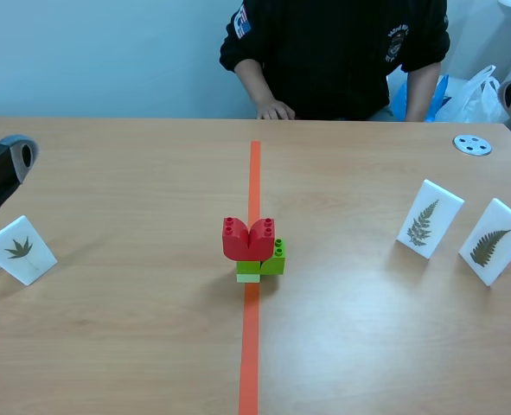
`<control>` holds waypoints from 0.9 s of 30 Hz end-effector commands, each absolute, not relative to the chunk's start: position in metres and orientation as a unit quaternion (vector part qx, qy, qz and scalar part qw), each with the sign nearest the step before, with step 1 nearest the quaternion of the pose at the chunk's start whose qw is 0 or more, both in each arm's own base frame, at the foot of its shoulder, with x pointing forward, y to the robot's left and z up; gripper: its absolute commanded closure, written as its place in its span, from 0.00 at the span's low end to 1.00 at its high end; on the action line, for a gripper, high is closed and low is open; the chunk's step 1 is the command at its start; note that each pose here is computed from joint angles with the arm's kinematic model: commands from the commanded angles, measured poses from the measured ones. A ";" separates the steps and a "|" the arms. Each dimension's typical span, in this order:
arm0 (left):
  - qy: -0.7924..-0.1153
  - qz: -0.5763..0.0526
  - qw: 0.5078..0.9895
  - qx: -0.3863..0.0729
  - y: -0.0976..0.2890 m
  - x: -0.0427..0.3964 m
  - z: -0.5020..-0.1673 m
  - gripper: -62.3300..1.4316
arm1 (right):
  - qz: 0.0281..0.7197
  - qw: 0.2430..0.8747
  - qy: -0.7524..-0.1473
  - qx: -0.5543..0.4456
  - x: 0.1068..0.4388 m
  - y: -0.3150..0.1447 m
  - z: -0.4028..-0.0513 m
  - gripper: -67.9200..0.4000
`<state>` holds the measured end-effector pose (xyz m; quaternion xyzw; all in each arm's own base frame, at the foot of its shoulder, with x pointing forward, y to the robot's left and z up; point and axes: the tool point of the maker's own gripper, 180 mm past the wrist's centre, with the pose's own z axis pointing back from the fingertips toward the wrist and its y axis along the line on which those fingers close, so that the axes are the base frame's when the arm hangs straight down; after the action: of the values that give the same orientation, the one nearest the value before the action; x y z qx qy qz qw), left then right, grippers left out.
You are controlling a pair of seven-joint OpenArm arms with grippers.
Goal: Sort the leaf by its shape. The table is split by an orange tape line. A compound leaf with several leaflets goes to the left side, a simple leaf with one blade goes to the right side. Return to the home posture when a red brick is placed on the table.
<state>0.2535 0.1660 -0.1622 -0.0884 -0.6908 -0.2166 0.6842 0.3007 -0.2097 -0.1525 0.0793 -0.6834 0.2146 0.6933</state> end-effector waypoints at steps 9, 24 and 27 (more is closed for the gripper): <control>-0.703 -0.214 0.672 -0.092 0.165 0.253 -0.153 0.00 | 0.216 0.686 -0.690 0.080 0.303 -0.210 -0.145 0.30; -0.703 -0.214 0.672 -0.092 0.165 0.253 -0.153 0.00 | 0.216 0.686 -0.690 0.080 0.303 -0.210 -0.145 0.30; -0.703 -0.214 0.672 -0.092 0.165 0.253 -0.153 0.00 | 0.216 0.686 -0.690 0.080 0.303 -0.210 -0.145 0.30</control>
<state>0.2535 0.1660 -0.1622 -0.0884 -0.6908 -0.2166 0.6842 0.3007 -0.2101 -0.1546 0.0780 -0.6792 0.2153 0.6973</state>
